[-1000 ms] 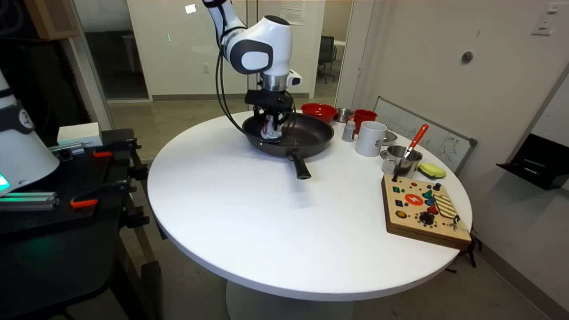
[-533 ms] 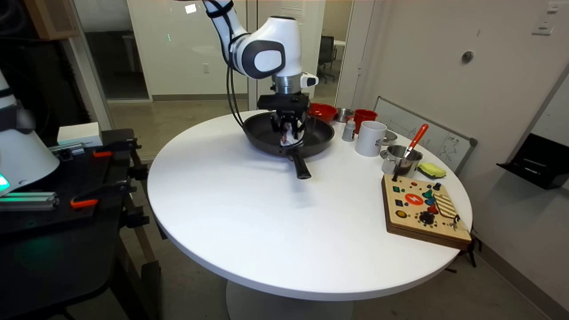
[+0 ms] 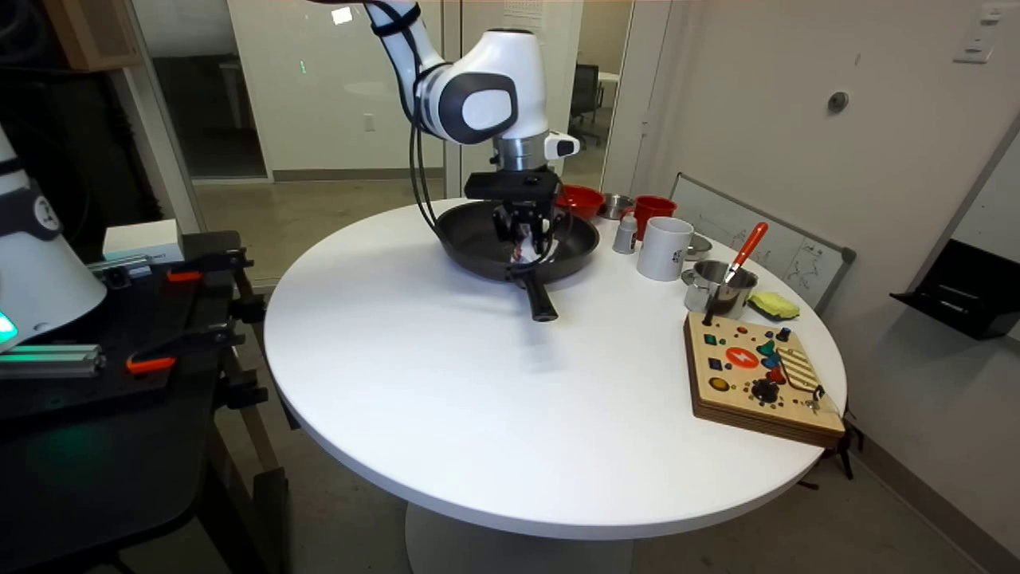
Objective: Use the towel to wipe the pan
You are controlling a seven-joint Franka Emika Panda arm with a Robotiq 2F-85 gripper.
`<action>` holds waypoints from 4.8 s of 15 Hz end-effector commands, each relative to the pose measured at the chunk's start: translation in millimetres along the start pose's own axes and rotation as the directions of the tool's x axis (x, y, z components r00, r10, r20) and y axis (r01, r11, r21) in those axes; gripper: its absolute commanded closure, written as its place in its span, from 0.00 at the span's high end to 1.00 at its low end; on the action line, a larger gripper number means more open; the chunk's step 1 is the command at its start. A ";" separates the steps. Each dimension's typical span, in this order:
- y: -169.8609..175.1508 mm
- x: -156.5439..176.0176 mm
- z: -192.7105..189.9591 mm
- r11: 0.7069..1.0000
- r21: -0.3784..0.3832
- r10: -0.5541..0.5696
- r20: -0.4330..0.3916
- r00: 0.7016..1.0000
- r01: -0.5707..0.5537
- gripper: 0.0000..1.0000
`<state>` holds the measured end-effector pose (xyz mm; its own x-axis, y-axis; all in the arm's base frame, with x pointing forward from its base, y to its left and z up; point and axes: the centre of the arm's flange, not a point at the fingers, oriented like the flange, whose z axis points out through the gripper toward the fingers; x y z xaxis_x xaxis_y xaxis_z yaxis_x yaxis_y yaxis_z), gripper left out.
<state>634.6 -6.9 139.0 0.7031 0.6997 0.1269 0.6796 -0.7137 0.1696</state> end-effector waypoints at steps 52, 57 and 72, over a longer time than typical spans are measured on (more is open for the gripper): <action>68.8 -109.8 -8.2 0.544 -0.691 0.503 -0.185 0.844 -0.476 0.66; 82.2 -109.3 -21.8 0.527 -0.682 0.542 -0.188 0.819 -0.506 0.99; 98.1 -86.3 -162.5 0.815 -0.270 0.556 0.114 0.823 -0.513 1.00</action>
<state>590.0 -119.0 242.5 0.9757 0.1409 0.1677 0.0550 -0.8987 0.4351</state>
